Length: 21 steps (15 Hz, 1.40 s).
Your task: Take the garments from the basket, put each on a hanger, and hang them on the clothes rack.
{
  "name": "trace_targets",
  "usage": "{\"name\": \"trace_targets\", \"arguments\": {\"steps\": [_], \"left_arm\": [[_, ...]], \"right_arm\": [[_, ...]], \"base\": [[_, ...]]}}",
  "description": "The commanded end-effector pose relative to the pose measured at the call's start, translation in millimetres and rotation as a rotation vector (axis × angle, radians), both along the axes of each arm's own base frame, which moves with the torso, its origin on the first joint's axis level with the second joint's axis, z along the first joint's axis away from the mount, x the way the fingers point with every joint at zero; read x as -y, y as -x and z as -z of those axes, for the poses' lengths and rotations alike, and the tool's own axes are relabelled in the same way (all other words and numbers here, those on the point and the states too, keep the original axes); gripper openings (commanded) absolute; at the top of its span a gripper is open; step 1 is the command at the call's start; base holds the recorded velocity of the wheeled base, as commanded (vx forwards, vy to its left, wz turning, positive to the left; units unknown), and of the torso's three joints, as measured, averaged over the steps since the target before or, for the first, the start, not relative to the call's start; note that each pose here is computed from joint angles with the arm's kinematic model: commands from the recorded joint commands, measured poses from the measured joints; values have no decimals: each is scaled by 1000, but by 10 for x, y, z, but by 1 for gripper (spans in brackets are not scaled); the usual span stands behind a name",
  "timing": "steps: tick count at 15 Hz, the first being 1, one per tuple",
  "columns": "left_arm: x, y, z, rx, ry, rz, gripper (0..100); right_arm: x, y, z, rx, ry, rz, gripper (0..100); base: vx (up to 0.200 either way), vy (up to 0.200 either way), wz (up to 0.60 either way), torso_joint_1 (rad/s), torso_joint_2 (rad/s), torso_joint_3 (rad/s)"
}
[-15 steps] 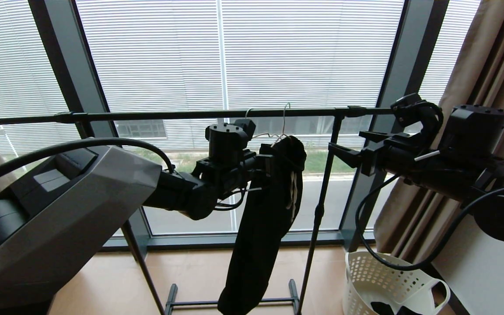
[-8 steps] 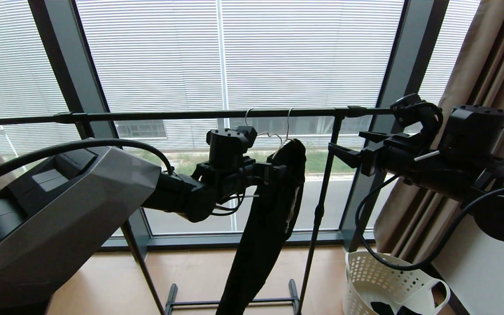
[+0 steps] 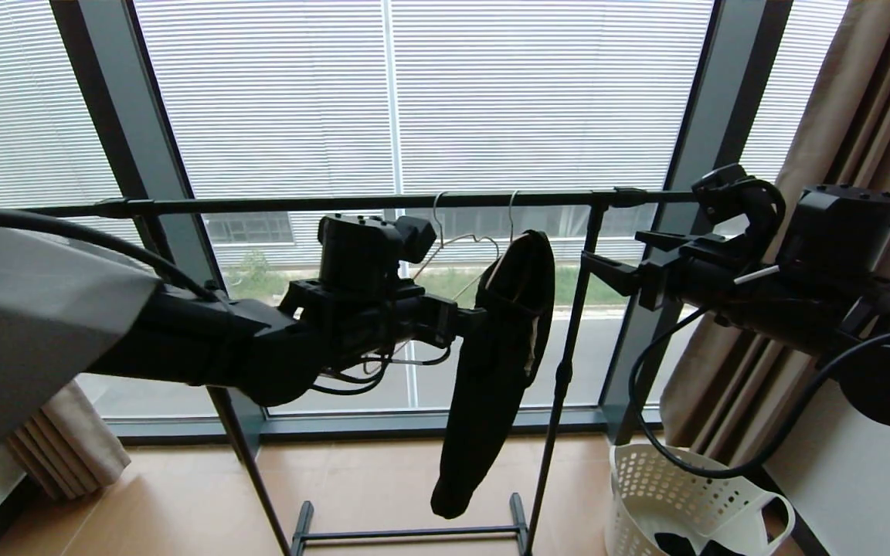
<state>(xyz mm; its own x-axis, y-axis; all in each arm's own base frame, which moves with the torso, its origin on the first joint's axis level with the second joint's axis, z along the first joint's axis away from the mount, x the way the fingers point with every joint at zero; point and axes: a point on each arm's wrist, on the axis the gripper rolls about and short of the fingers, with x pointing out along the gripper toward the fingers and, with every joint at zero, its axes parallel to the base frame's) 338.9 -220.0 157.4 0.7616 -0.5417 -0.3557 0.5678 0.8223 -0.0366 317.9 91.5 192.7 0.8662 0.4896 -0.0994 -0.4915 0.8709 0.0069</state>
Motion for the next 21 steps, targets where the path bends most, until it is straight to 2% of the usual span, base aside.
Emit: {"name": "trace_targets", "arguments": {"steps": [1, 3, 4, 7, 8, 9, 12, 13, 15, 16, 17, 18, 20, 21], "left_arm": [[-672, 574, -340, 94, 22, -64, 100], [-1216, 1023, -363, 130, 37, -168, 100], [-1387, 1237, -316, 124, 32, -200, 100], [-1706, 1801, -266, 155, 72, -271, 100], [-1789, 2036, -247, 188, 93, -278, 100], [-1843, 2215, -212, 214, 104, -277, 100], [-1951, 2584, -21, 253, 114, -277, 100], [-1995, 2722, 44, 280, 126, -287, 100], [-2067, 2885, 220, 252, 103, -343, 100], [-2095, 2978, 319, 228, 96, -353, 100], [-2116, 3062, 416, 196, 84, -355, 100], [-2126, 3104, 457, 186, 79, -356, 100], [-2166, 3274, 584, 180, 75, -354, 100], [-2167, 3277, 589, 178, 75, -354, 100]], "right_arm": [[2, 11, 21, -7, 3, -1, 100], [25, 135, 64, -28, 8, -2, 100], [35, 313, 43, -28, 12, 2, 100], [39, 1028, -17, -10, 33, -6, 100], [39, 1028, -17, -10, 33, -6, 100], [126, 1470, 61, -42, 75, 64, 100], [276, 1879, 142, -47, 99, 133, 100], [363, 2118, 147, -45, 113, 166, 100], [494, 2451, 193, -74, 141, 147, 100], [585, 2591, 307, -108, 169, 139, 100], [651, 2690, 374, -118, 170, 139, 100], [677, 2729, 409, -116, 167, 141, 100], [748, 2836, 648, -139, 185, 140, 100], [750, 2839, 657, -140, 186, 140, 100]], "base": [[0, 0, 0, 0, 0, 0], [0, 0, 0, 0, 0, 0], [0, 0, 0, 0, 0, 0], [0, 0, 0, 0, 0, 0], [0, 0, 0, 0, 0, 0], [0, 0, 0, 0, 0, 0], [0, 0, 0, 0, 0, 0], [0, 0, 0, 0, 0, 0], [0, 0, 0, 0, 0, 0], [0, 0, 0, 0, 0, 0], [0, 0, 0, 0, 0, 0], [0, 0, 0, 0, 0, 0], [0, 0, 0, 0, 0, 0], [0, 0, 0, 0, 0, 0]]}}
